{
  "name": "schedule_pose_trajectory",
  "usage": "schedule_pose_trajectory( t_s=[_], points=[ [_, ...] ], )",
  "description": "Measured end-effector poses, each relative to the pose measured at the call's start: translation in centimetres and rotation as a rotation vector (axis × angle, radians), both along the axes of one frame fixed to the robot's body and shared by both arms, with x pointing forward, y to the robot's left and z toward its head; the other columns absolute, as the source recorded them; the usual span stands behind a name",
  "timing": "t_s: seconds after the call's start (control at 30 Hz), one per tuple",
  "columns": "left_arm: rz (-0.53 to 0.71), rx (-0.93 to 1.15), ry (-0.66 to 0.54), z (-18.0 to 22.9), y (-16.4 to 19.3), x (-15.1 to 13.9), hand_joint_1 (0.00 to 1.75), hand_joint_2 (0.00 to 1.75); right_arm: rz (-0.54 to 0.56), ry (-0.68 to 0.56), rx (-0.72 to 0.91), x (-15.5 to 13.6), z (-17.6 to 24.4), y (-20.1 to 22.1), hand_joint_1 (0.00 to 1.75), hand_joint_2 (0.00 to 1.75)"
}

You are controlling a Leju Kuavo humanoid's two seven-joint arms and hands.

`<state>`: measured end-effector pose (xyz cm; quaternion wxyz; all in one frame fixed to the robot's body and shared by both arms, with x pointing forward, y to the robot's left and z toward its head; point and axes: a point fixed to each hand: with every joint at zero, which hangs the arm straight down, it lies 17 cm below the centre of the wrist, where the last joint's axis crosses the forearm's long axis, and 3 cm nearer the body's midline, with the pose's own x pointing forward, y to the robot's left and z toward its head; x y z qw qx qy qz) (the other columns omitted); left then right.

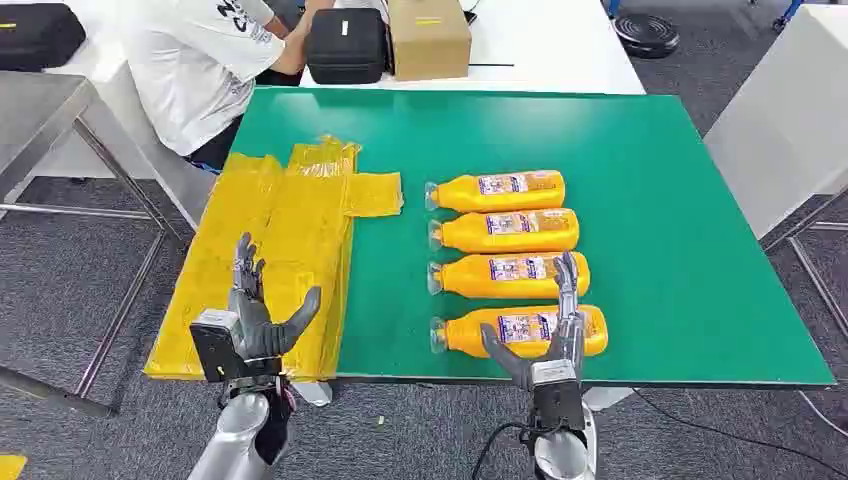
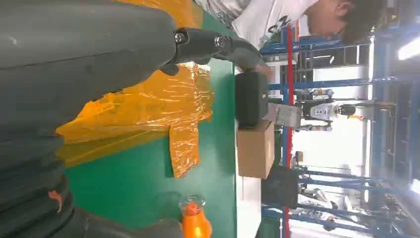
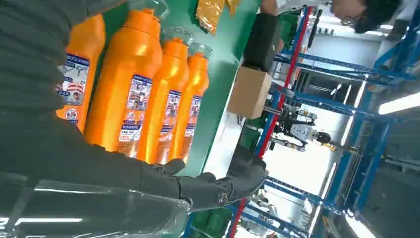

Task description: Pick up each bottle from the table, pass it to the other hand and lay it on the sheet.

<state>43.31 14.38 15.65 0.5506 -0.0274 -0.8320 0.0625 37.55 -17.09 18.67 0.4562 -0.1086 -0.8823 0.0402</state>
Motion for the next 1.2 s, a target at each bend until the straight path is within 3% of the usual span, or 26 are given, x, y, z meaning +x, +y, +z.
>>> schedule_pose_trajectory(
  t_s=[1.2],
  points=[
    [0.009,0.018,0.034,-1.8,0.9,-0.9,0.0,1.75,-0.006,0.017,-0.142,-0.6,-1.4,0.5,0.0,1.75]
  ],
)
